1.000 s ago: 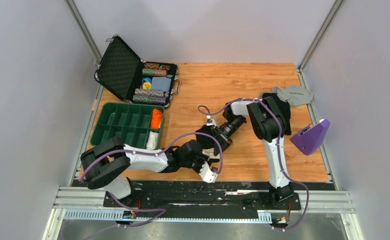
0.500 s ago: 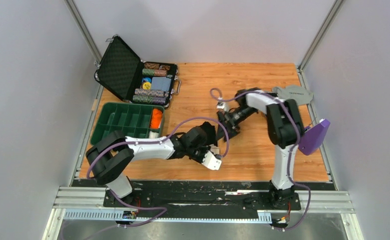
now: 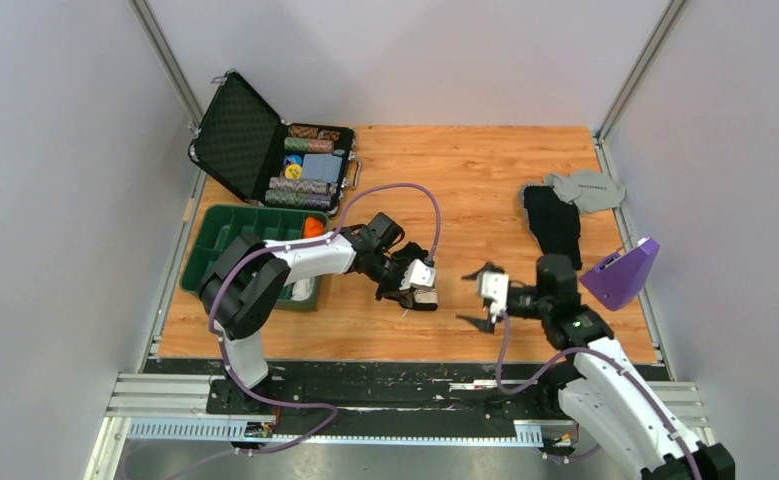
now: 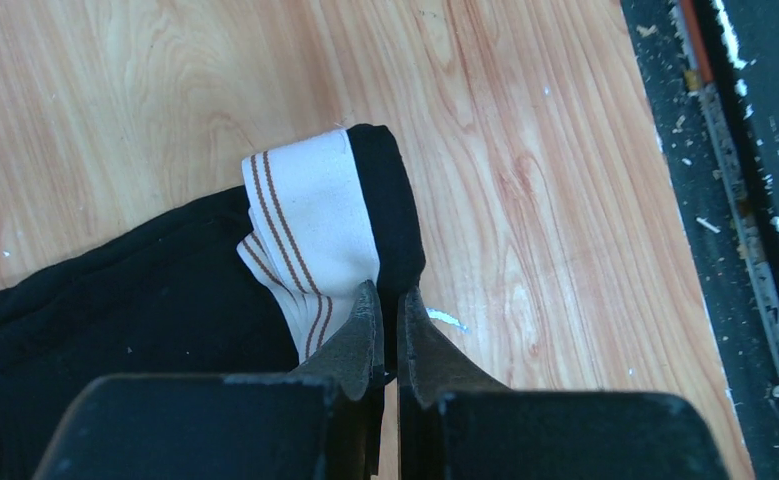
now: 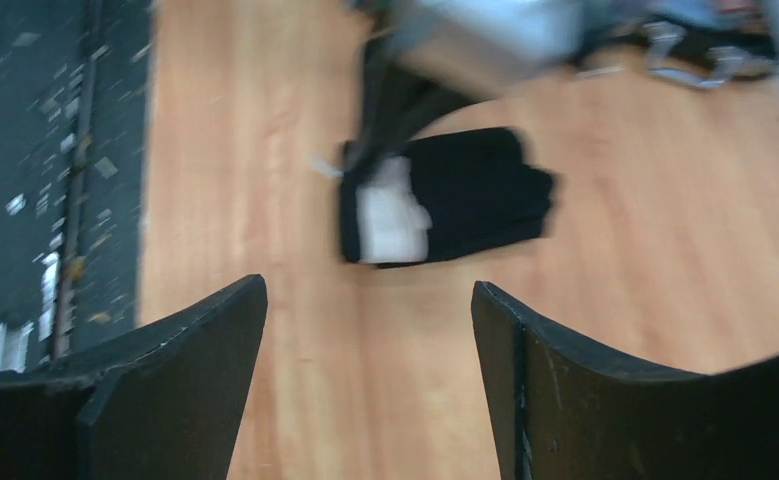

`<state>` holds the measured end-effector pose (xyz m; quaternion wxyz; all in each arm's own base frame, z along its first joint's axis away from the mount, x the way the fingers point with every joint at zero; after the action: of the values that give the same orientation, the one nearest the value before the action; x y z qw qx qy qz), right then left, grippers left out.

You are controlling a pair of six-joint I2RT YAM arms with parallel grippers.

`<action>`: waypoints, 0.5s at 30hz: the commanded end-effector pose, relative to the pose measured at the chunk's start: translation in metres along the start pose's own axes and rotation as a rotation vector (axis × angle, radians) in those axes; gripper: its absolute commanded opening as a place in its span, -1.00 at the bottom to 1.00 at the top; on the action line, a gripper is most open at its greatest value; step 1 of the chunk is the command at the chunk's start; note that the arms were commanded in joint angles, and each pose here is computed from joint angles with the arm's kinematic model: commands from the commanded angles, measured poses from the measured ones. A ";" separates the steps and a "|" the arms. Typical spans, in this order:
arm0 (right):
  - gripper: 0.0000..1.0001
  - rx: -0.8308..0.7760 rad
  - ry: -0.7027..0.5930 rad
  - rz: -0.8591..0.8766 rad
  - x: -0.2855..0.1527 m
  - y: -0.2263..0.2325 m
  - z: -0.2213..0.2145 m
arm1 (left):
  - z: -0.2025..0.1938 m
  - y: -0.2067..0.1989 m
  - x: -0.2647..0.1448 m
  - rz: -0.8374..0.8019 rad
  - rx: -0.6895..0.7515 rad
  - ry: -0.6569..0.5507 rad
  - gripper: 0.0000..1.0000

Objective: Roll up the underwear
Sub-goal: Roll the underwear to the center of the board.

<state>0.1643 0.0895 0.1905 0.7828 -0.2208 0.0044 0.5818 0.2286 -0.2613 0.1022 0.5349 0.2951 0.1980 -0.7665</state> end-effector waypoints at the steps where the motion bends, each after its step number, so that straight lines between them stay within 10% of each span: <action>1: 0.49 -0.202 0.024 0.112 0.023 0.030 -0.023 | -0.012 -0.011 0.001 -0.109 -0.208 -0.058 -1.00; 15: 0.31 -0.334 0.015 0.118 0.088 0.024 -0.037 | -0.021 -0.002 0.000 -0.157 -0.352 -0.137 -1.00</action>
<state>0.1614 0.1463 0.1062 0.6993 -0.3345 -0.0072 0.6317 0.2378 -0.2538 0.0937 0.5409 0.1679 0.2621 -0.7814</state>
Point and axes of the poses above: each gripper's point midway between its finger pads, its own x axis out along the fingers, its own y axis along the line the jaws close on, z = x × y, the point moved 10 cm from there along -x, back along the fingers, and after that the axes turned 2 degrees about x, right-handed, at the moved point
